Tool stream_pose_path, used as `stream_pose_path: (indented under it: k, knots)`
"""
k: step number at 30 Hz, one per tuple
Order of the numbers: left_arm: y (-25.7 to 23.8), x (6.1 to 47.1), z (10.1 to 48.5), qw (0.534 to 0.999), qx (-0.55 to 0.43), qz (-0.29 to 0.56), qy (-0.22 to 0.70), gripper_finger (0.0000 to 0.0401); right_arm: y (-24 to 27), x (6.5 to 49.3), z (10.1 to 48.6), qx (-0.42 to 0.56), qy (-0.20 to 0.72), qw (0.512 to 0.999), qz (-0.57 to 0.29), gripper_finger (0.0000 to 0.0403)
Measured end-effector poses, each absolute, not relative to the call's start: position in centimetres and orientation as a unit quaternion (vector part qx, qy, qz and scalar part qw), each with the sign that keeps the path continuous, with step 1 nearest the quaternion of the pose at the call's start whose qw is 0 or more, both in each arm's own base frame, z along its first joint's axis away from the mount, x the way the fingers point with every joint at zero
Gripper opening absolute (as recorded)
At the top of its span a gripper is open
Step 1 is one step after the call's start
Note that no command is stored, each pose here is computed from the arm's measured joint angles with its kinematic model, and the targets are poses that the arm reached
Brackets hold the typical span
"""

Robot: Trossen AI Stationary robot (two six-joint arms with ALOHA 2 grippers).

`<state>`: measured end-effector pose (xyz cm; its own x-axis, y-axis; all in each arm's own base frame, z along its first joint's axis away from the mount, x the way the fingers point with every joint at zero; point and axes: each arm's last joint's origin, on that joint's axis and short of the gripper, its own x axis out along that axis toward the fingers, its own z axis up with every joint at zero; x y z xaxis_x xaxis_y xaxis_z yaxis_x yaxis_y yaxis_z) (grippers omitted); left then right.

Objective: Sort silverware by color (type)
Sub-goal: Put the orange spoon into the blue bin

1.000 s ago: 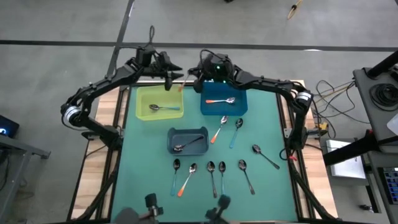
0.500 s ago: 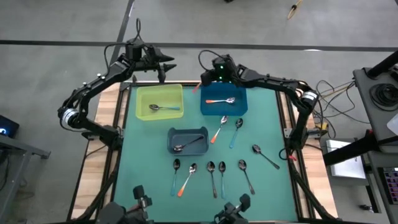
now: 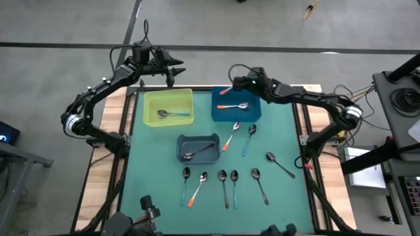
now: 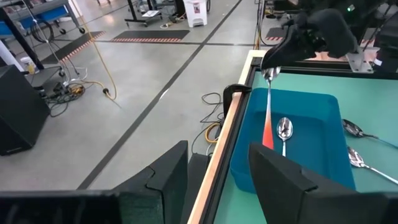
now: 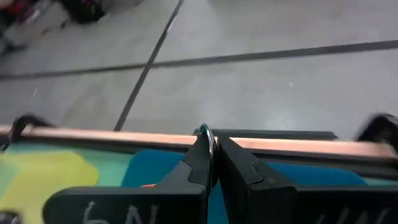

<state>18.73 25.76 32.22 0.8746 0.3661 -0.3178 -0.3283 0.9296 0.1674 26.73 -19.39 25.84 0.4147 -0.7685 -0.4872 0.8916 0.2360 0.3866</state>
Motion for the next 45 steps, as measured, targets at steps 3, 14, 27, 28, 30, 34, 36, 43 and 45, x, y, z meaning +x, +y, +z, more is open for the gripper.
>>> stream_pose_path:
  k: [3,14,27,28,30,34,36,43,45]
  knots:
    - [25.8,18.7,32.2,0.967,0.054,0.179,0.174,0.0151,-18.8,25.8,24.8,0.331,0.073,0.766,-0.546,0.0009]
    - [25.8,18.7,32.0,0.967,0.051,0.179,0.176,0.0151,-19.4,27.0,21.3,0.360,0.020,0.765,-0.534,0.0009]
    - [25.8,18.6,31.9,0.966,0.048,0.181,0.179,0.0151,-20.5,29.6,19.7,0.352,0.047,0.764,-0.539,0.0009]
    - [25.8,18.6,31.9,0.966,0.048,0.182,0.179,0.0151,-20.5,29.7,19.5,0.351,0.050,0.764,-0.539,0.0009]
    - [25.9,18.5,31.9,0.965,0.048,0.183,0.179,0.0151,-20.6,29.8,19.3,0.351,0.053,0.763,-0.540,0.0009]
    - [26.0,18.3,31.9,0.965,0.047,0.186,0.180,0.0151,-20.6,29.9,19.2,0.346,0.055,0.763,-0.544,0.0009]
    - [26.1,18.3,31.9,0.965,0.047,0.188,0.180,0.0151,-20.6,29.9,19.1,0.345,0.056,0.763,-0.545,0.0009]
    - [26.1,18.2,31.9,0.964,0.047,0.188,0.180,0.0151,-20.6,29.9,19.1,0.342,0.058,0.764,-0.544,0.0020]
    - [26.1,18.2,31.9,0.964,0.047,0.188,0.180,0.0151,-20.6,29.9,19.1,0.341,0.058,0.764,-0.544,0.0021]
